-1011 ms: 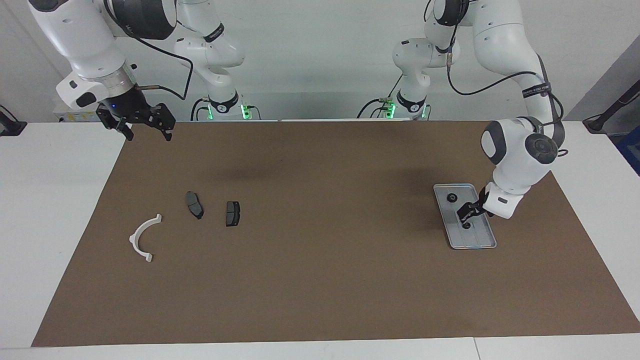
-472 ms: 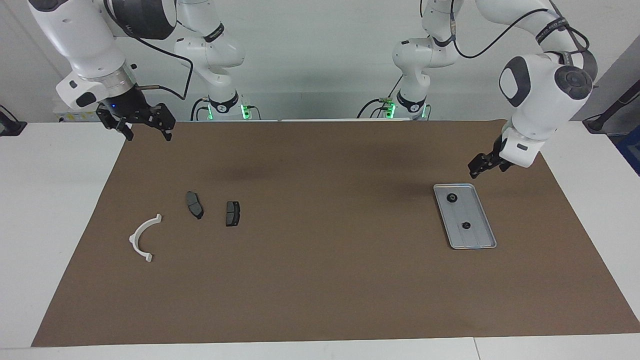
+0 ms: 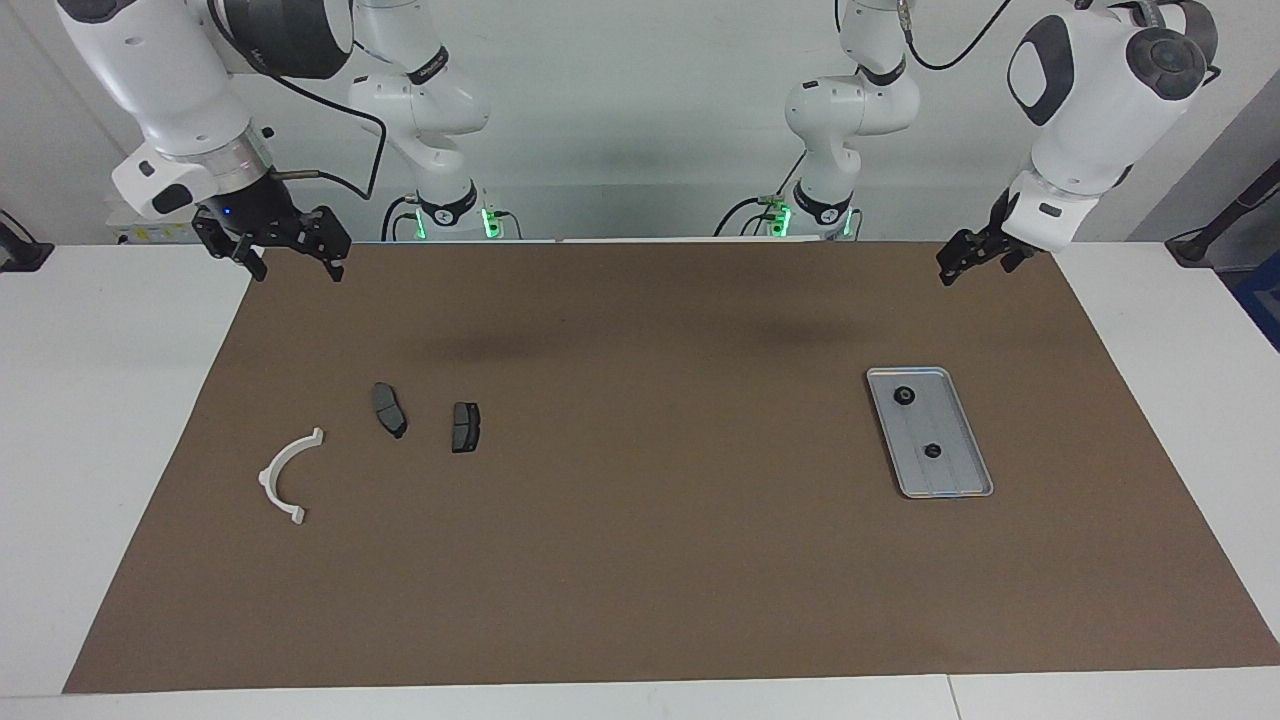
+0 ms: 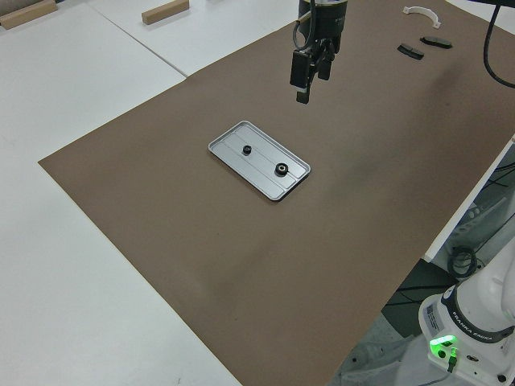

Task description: Pick bearing gear from pile to tray

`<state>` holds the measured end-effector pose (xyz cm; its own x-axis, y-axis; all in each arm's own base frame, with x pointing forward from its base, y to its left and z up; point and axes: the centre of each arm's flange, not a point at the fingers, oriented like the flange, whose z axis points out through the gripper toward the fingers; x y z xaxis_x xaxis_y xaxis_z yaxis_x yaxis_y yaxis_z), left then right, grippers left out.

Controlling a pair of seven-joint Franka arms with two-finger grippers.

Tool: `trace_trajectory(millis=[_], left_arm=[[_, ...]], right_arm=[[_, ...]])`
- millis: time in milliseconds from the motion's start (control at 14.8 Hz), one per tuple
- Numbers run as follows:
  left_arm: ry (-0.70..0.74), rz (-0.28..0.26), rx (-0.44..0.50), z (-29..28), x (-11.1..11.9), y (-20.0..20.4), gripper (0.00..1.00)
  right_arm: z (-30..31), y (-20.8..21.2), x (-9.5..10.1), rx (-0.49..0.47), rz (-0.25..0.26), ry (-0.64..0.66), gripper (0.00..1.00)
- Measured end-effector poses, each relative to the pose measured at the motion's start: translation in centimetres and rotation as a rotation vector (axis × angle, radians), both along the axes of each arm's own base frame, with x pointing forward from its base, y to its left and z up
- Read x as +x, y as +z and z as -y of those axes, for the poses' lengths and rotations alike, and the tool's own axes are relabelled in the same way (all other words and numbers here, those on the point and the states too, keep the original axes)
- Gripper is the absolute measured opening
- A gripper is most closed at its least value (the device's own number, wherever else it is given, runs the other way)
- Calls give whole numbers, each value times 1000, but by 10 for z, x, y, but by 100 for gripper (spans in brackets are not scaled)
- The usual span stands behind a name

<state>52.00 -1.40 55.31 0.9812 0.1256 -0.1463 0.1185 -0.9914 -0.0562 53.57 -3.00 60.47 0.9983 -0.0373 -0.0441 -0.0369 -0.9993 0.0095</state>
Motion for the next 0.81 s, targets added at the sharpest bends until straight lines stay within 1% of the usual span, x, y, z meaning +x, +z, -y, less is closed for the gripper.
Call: trace_trajectory(millis=[135, 404, 674, 809], left_arm=[[-2, 37, -2, 1, 8, -3, 100], [-4, 52, -38, 9, 28, -22, 100], [-23, 55, -44, 22, 31, -21, 100], [-7, 61, -44, 14, 32, -19, 100]], right_arm=[[0, 0, 0, 0, 0, 0, 100], [0, 0, 0, 0, 0, 0, 100], [0, 0, 0, 0, 0, 0, 100], [0, 0, 0, 0, 0, 0, 100]])
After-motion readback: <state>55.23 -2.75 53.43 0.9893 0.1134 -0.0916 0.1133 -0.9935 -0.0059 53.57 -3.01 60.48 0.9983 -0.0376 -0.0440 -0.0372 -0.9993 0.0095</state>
